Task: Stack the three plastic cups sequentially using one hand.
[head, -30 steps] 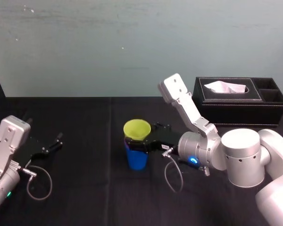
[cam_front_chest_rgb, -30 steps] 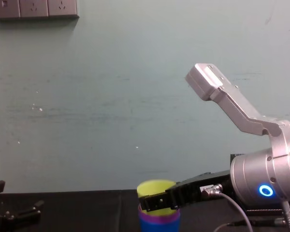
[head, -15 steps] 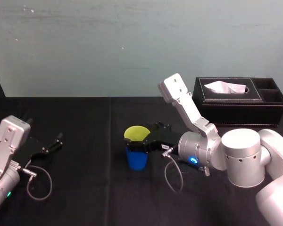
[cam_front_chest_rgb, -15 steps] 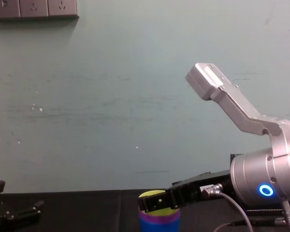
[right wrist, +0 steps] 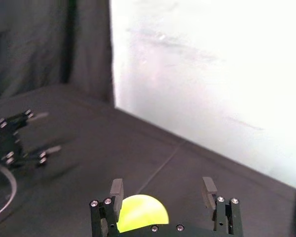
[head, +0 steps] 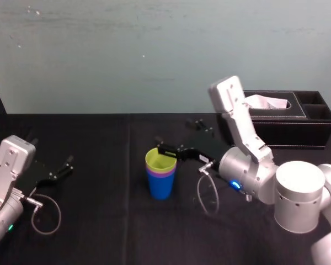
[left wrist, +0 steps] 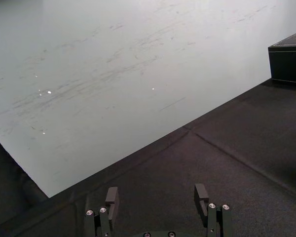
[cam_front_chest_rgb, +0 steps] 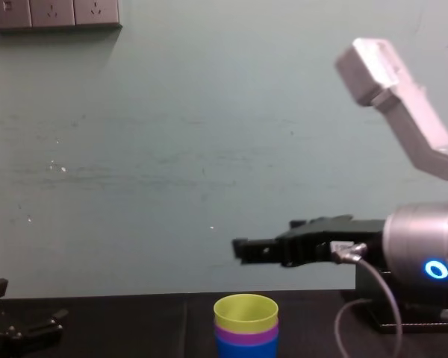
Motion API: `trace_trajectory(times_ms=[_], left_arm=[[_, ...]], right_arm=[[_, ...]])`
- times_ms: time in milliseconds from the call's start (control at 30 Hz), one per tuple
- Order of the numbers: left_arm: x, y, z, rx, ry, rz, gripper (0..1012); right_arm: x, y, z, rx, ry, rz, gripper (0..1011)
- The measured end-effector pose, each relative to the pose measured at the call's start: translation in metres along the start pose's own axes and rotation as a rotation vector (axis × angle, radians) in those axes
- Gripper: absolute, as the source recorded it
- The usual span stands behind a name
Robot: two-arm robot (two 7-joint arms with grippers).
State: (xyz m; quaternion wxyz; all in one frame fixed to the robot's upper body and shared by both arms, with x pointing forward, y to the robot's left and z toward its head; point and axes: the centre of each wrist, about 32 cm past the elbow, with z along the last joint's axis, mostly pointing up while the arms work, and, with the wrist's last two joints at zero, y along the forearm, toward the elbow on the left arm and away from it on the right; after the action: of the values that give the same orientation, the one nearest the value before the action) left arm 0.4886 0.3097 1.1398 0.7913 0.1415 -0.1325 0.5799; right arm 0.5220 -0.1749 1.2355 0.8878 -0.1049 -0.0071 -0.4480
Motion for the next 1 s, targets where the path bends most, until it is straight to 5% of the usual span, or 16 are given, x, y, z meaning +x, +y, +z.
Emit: trace_trajectory(times_ms=[367, 733, 1000], left_arm=[[0.0000, 0.000, 0.000, 0.000, 0.000, 0.000, 1000], [0.0000, 0.000, 0.000, 0.000, 0.000, 0.000, 1000], [0.0000, 0.000, 0.000, 0.000, 0.000, 0.000, 1000]], right_arm=[[-0.0007, -0.018, -0.020, 0.037, 0.063, -0.230, 1003], [0.0009, -0.023, -0.051, -0.046, 0.102, -0.352, 1003], [-0.0068, -0.019, -0.074, -0.100, 0.108, -0.394, 1003]])
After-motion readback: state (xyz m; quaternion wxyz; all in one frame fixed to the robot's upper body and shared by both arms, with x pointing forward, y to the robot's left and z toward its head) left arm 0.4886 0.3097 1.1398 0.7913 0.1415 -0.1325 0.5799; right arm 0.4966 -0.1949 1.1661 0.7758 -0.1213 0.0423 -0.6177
